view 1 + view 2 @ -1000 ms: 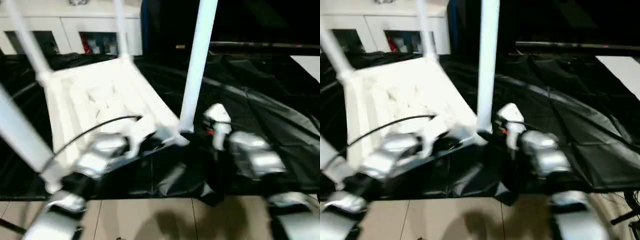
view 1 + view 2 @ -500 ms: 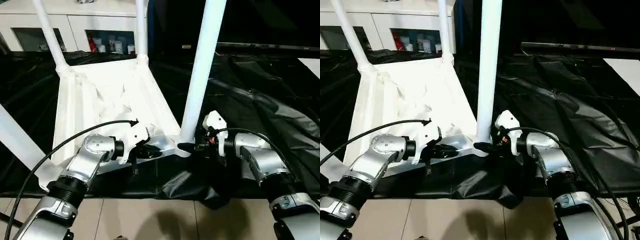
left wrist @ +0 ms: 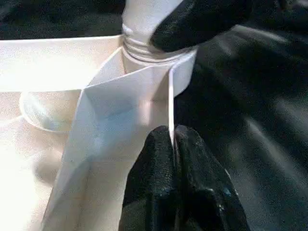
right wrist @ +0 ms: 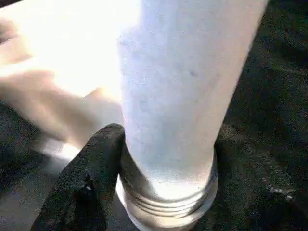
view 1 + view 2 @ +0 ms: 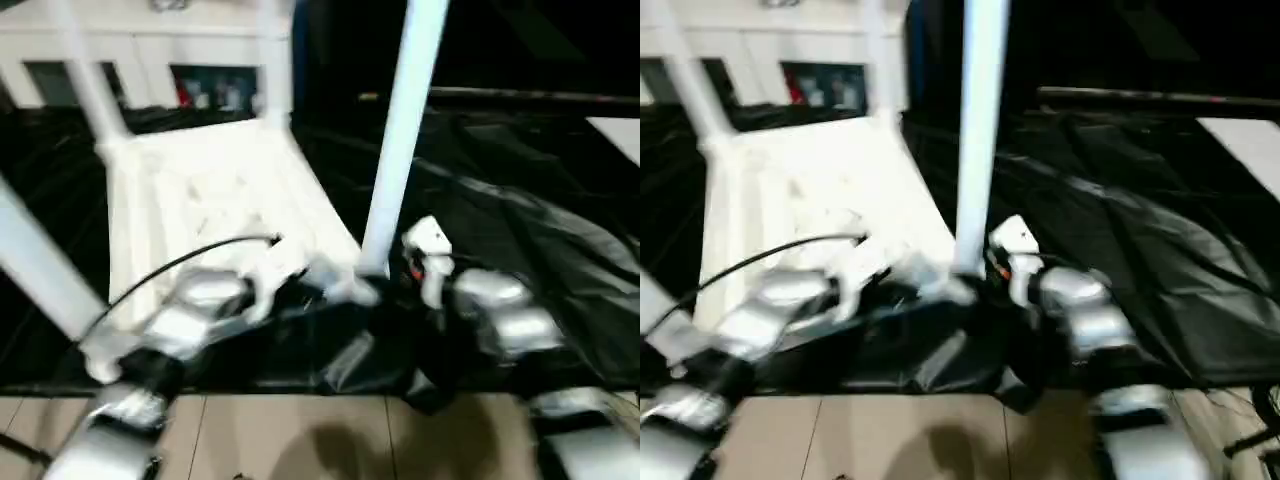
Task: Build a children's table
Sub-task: Rotate leg to tighten
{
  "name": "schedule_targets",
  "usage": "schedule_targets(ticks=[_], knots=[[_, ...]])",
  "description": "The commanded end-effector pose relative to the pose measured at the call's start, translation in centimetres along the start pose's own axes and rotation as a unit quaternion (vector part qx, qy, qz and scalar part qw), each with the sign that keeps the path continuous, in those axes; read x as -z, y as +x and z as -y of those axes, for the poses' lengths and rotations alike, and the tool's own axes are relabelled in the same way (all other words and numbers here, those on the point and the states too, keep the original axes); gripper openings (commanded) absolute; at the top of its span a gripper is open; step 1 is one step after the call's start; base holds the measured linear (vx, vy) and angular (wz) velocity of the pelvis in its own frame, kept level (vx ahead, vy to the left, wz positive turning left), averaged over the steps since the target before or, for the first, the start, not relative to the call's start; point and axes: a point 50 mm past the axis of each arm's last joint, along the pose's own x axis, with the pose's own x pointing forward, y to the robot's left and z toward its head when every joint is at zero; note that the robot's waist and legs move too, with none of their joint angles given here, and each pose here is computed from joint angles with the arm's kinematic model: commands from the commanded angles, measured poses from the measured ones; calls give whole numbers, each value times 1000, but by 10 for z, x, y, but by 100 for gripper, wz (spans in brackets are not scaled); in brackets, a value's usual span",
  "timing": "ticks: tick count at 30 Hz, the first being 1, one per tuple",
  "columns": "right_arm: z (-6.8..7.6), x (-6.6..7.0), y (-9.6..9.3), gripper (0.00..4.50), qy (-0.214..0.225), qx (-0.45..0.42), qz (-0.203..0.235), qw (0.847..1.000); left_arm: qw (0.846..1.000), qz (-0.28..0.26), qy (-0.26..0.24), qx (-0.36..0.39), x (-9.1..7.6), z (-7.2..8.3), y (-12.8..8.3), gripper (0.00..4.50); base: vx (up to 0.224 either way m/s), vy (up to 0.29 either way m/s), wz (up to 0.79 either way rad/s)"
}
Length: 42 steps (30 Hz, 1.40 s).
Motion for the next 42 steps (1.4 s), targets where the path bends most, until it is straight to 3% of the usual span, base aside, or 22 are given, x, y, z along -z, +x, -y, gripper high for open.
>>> schedule_targets(ticks=[1, 3, 7, 8, 10, 14, 18, 21, 28, 34, 42], knots=[[8, 23, -4, 262, 44, 75, -47, 995, 998, -8, -25, -55, 5, -7, 2, 0, 0, 0, 0], [-4, 27, 5, 261, 77, 102, -50, 991, 997, -2, -34, -64, -1, -2, 13, 0, 0, 0, 0], [-23, 24, 16, 261, 65, 83, -34, 994, 998, 7, -27, -51, -7, 4, 21, 0, 0, 0, 0], [-25, 22, 17, 317, 64, 77, -29, 995, 998, 7, -25, -48, -7, 4, 21, 0, 0, 0, 0], [-30, 16, 19, 331, 63, 52, -8, 997, 999, 4, -15, -39, -6, 4, 19, 0, 0, 0, 0], [-27, 6, 18, 366, 34, 7, 2, 999, 1000, -2, -8, -21, -1, 0, 10, 0, 0, 0, 0], [-21, -3, 9, 366, -3, -61, 8, 998, 1000, -7, -2, 15, 4, 0, 0, 0, 0, 0, 0], [-11, -9, -5, 366, -47, -133, 1, 990, 998, -10, 8, 63, 9, 1, -13, 0, 0, 0, 0], [0, -8, -27, 366, -101, -231, -52, 966, 990, -16, 13, 140, 17, 5, -35, 0, 0, 0, 0], [3, -13, -27, 366, -124, -233, -51, 963, 988, -24, 18, 149, 19, 5, -43, 0, 0, 0, 0], [-5, -12, -24, 352, -115, -252, -38, 960, 989, -21, 18, 148, 17, 7, -42, 0, 0, 0, 0]])
